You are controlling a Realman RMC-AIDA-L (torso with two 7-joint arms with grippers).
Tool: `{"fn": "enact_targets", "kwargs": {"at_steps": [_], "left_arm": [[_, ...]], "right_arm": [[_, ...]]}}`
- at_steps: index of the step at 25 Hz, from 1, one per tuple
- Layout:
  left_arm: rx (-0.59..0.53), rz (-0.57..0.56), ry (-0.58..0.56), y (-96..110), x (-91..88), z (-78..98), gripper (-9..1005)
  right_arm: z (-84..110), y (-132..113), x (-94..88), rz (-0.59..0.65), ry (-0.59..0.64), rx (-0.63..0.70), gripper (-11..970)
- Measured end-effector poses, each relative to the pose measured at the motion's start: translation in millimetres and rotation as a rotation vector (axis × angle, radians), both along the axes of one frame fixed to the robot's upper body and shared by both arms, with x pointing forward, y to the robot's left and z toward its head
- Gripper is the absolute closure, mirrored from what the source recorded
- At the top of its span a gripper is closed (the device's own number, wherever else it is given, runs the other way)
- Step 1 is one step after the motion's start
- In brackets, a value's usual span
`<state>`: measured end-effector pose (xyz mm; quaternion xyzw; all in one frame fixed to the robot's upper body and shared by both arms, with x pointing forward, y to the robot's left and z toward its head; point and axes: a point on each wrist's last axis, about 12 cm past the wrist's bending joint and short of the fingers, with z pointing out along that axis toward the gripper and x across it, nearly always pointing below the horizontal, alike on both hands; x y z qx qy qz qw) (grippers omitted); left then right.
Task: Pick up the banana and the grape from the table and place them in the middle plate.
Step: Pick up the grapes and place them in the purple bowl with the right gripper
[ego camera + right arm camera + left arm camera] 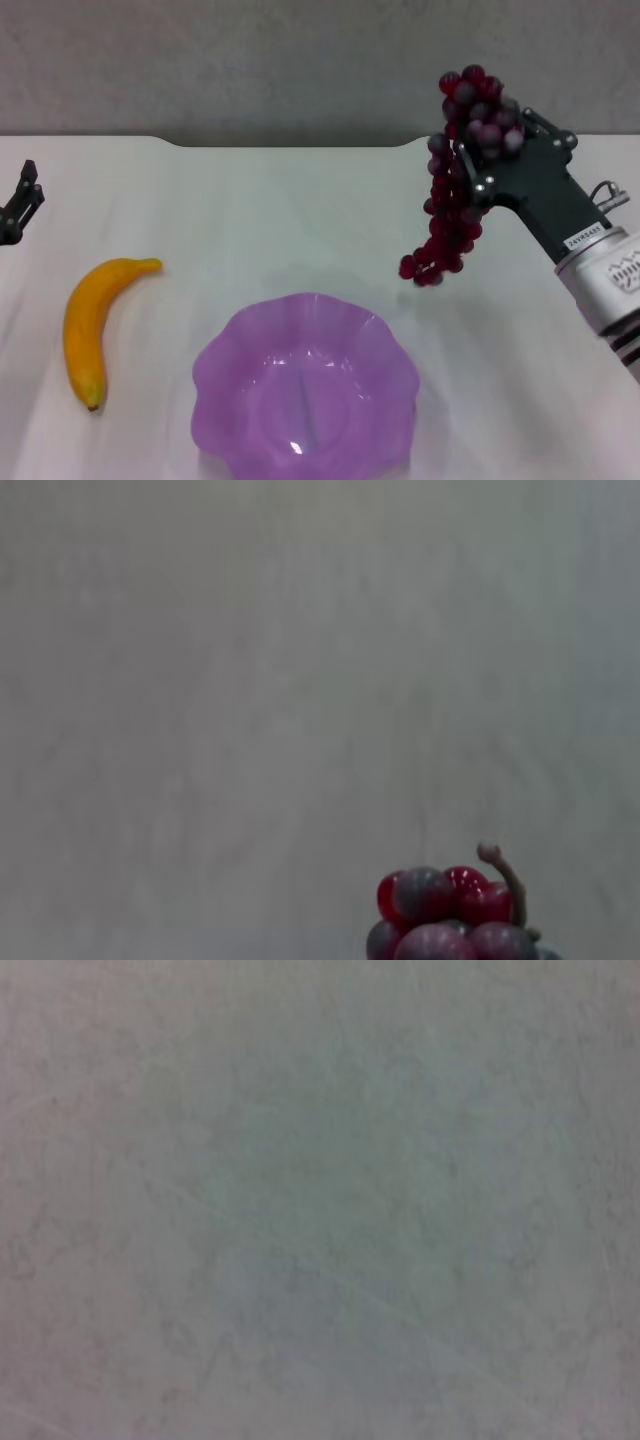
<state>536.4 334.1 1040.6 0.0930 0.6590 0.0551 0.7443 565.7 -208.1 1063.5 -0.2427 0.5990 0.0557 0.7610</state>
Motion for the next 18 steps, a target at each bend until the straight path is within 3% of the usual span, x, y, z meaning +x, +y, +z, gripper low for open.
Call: {"fn": "enact_targets", "kwargs": {"at_steps": [7, 13, 18], "left_arm": [[0.005, 0.0, -0.001, 0.1, 0.3, 0.2, 95], [0.016, 0.0, -0.005, -1.7, 0.5, 0.4, 95], [0.02, -0.003, -0.011, -3.9, 1.3, 1.1, 96]], "right_arm": [[8.1, 26.2, -26.7, -0.014, -0.161, -0.089, 617], [18.1, 52.9, -40.2, 0.056, -0.208, -0.127, 618], [14.3, 69.6, -48.8, 0.102, -0.216, -0.187, 619]]}}
